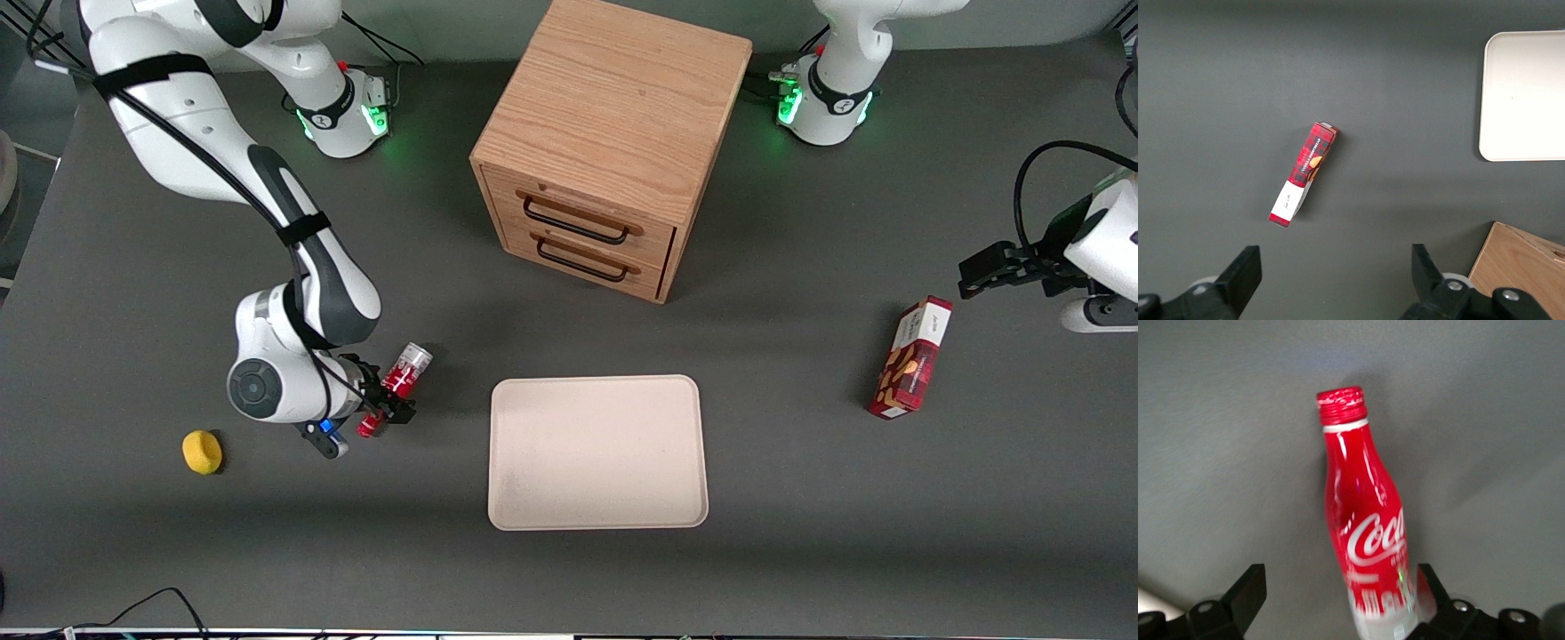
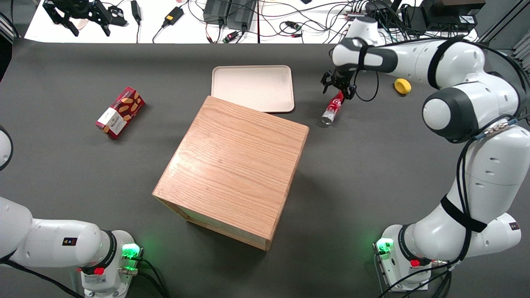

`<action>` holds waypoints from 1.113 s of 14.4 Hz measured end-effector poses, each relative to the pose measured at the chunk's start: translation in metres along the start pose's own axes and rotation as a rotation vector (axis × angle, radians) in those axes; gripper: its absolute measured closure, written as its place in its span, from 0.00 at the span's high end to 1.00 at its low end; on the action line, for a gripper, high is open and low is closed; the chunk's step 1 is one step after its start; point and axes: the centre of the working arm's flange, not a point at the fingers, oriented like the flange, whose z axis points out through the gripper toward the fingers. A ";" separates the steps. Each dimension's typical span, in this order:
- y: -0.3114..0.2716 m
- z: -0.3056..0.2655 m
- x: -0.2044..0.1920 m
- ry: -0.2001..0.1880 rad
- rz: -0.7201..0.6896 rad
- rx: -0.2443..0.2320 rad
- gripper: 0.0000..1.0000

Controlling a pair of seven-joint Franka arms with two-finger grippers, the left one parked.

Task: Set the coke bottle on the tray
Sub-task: 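Lower the open right gripper over the bottle and close on it, then lift the bottle and carry it with the right gripper over the tray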

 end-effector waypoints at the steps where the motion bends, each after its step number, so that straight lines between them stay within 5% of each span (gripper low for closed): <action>1: 0.001 0.010 -0.002 0.012 -0.002 0.003 1.00; 4: 0.005 0.028 -0.007 0.031 -0.014 0.000 0.93; 7: 0.009 0.038 -0.009 0.076 -0.049 -0.005 0.59; 13: -0.006 0.019 -0.035 0.093 -0.106 -0.001 0.56; 16: -0.021 -0.067 -0.065 0.101 -0.170 -0.018 0.56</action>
